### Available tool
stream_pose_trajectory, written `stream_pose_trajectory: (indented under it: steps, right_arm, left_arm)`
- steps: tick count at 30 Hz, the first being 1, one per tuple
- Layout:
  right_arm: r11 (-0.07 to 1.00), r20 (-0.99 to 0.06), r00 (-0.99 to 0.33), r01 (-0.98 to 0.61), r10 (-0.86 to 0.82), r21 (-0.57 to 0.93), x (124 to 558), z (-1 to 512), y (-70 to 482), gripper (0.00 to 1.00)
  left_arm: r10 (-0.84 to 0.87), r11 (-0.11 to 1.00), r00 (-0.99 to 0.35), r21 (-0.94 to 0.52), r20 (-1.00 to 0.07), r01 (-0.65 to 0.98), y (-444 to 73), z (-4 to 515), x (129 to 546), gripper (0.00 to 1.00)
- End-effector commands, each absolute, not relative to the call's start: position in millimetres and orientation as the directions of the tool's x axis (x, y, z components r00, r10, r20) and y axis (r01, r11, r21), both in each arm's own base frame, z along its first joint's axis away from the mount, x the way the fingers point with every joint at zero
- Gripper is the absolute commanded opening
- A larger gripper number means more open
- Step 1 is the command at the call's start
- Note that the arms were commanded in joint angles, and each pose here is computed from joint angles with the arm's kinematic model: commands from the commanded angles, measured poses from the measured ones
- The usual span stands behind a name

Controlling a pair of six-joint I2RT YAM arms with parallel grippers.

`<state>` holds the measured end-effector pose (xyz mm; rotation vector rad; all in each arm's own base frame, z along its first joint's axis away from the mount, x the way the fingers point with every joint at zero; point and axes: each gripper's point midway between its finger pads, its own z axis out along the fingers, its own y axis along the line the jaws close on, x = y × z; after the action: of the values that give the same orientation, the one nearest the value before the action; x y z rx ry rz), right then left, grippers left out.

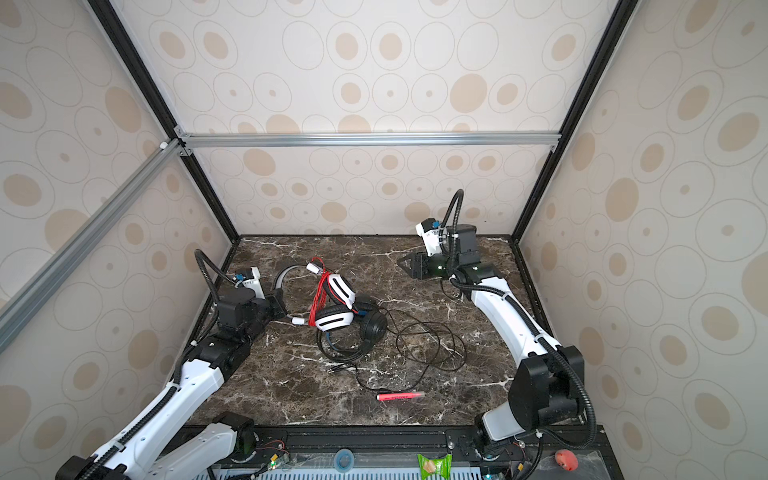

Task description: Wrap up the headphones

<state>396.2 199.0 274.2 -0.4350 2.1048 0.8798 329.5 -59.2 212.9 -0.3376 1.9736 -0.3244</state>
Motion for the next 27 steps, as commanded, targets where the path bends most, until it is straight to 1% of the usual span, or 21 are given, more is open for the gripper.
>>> stream_pose_trajectory:
  steps: [1,6,10,14,18,27]
  right_arm:
    - [0.695,-0.775,-0.632,-0.564,-0.017,0.445,397.0,275.6,199.5,0.53]
    - [0.688,-0.764,-0.645,-0.557,-0.004,0.466,399.7,271.2,202.3,0.53]
    - [0.687,-0.763,-0.647,-0.554,0.0,0.47,403.0,271.1,203.3,0.53]
    - [0.692,-0.767,-0.642,-0.556,-0.004,0.461,403.5,272.7,202.5,0.52]
    - [0.7,-0.764,-0.645,-0.555,-0.021,0.449,403.7,269.6,201.2,0.53]
    - [0.703,-0.761,-0.648,-0.555,-0.029,0.445,414.5,267.9,203.1,0.53]
  left_arm:
    - [-0.487,0.873,-0.29,-0.465,-0.823,-0.147,-43.0,232.9,329.6,0.0]
    - [-0.533,0.845,-0.277,-0.487,-0.799,-0.223,-24.8,209.0,333.5,0.0]
    - [-0.575,0.813,-0.274,-0.499,-0.771,-0.301,-9.4,183.3,343.3,0.0]
    - [-0.608,0.785,-0.259,-0.516,-0.751,-0.343,0.6,166.4,358.3,0.0]
    - [-0.617,0.773,-0.278,-0.499,-0.737,-0.393,8.2,143.7,378.1,0.0]
    - [-0.638,0.745,-0.306,-0.468,-0.706,-0.475,24.2,100.0,444.0,0.0]
